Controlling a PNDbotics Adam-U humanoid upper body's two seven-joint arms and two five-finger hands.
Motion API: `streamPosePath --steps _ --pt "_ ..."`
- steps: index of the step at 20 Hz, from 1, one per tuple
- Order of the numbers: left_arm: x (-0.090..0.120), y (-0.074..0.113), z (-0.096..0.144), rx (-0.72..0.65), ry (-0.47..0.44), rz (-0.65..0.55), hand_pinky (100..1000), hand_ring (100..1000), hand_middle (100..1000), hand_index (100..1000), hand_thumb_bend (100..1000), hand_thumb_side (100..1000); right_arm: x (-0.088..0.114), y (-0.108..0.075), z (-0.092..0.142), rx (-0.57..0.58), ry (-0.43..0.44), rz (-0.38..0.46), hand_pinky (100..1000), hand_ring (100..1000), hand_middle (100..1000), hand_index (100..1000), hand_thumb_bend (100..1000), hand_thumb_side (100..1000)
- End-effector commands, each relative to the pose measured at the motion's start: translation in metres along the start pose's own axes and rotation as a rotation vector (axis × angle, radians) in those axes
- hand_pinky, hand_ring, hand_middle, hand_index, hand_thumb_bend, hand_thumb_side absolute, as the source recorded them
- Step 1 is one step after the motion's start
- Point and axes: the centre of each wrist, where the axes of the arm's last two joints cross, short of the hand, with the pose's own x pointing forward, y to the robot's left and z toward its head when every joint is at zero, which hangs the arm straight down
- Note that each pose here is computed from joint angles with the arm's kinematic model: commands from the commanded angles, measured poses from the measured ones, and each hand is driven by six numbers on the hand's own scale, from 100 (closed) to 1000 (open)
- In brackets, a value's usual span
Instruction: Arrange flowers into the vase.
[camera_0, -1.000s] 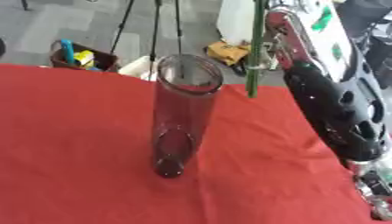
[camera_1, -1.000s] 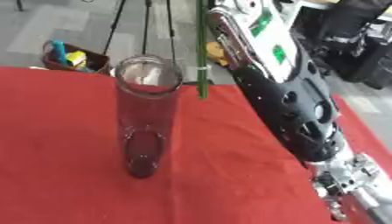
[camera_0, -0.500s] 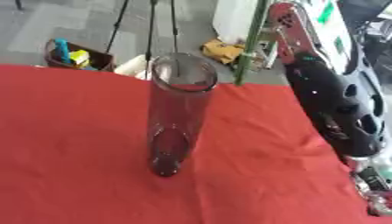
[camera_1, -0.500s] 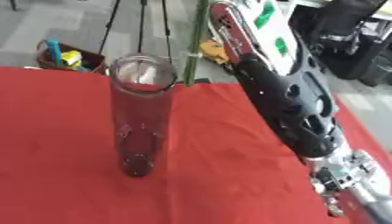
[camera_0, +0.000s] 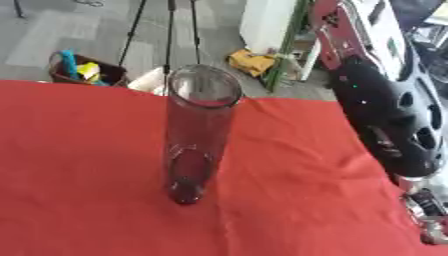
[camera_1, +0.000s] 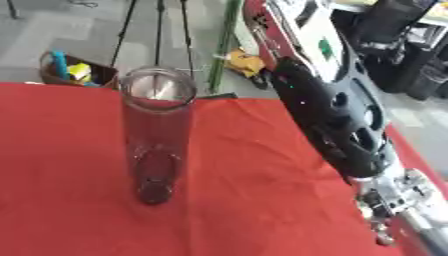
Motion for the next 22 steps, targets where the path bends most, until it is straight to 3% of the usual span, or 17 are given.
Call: streamPosePath --steps 1,15,21,22 --pt "0.005 0.001 -0.004 -0.002 -0.026 0.01 549 694 703 759 100 704 0.014 -0.002 -0.005 0.008 -0.042 0.009 100 100 100 100 100 773" --pt "0.007 0.0 -0.008 -0.007 -0.044 0.021 548 694 704 760 100 707 0.019 -0.003 -0.009 -0.082 -0.045 -0.092 100 100 100 100 100 774" --pt "0.008 -0.001 -0.009 -0.007 -0.048 0.029 547 695 704 760 100 710 0.025 -0.008 -0.012 -0.243 -0.106 -0.204 100 100 100 100 100 771" --pt "0.008 -0.001 -0.009 -0.008 -0.048 0.029 547 695 704 760 100 710 0.026 -0.009 -0.012 -0.283 -0.129 -0.237 100 100 258 100 100 777"
